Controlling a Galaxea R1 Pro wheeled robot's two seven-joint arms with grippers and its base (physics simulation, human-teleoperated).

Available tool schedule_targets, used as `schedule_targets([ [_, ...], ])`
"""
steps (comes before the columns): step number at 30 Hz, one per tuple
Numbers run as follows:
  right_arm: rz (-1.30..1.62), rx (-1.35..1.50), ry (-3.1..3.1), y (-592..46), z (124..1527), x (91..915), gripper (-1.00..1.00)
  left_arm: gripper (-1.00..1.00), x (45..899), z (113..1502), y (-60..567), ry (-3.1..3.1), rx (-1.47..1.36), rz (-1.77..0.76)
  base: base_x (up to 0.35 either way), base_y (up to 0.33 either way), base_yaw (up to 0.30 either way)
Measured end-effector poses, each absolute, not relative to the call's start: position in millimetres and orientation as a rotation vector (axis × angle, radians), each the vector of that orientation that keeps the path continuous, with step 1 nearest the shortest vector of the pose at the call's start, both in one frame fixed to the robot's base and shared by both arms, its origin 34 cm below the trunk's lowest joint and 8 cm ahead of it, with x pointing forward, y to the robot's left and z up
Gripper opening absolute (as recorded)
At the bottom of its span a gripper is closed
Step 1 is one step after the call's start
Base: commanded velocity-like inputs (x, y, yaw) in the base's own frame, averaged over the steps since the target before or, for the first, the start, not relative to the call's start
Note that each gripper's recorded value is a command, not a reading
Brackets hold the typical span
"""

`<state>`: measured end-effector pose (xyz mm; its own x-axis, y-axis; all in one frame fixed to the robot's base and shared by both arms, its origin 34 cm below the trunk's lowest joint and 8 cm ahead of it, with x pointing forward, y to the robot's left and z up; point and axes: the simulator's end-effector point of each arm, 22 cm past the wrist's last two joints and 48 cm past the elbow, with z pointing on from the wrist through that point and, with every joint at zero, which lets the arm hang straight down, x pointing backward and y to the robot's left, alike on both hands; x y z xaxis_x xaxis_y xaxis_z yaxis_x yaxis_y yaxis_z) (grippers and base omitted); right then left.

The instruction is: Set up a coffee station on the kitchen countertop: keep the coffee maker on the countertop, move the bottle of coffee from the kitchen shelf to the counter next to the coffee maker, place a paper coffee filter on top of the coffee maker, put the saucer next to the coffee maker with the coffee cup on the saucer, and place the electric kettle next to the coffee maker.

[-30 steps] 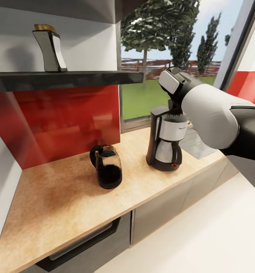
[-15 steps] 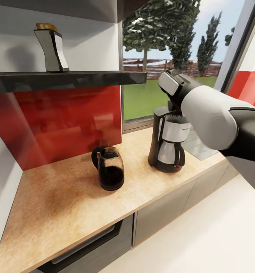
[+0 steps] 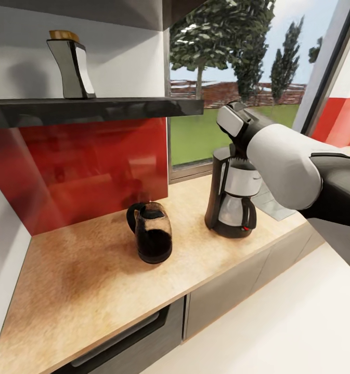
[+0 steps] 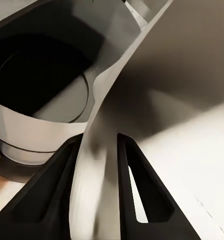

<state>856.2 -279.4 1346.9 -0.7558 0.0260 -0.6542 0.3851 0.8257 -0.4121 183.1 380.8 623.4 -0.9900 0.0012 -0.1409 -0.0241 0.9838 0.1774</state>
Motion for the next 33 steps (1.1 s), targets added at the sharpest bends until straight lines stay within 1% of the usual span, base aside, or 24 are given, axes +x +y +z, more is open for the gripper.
schedule_targets([
  [8, -0.712, 0.300, 2.345, -279.4, 1347.0, 856.1, -1.00, 1.00, 181.2, 623.3, 380.8, 2.992, -0.018, 0.270, 0.016, 0.001, 0.000],
  [17, -0.711, 0.300, 2.345, -279.3, 1346.8, 856.2, -1.00, 1.00, 181.0, 623.6, 382.4, 2.992, -0.023, 0.275, 0.139, 0.000, 0.000],
  [33, -0.711, 0.300, 2.345, -279.4, 1346.8, 856.3, -1.00, 1.00, 180.9, 623.3, 381.4, 2.994, -0.027, 0.274, 0.007, 0.000, 0.000],
])
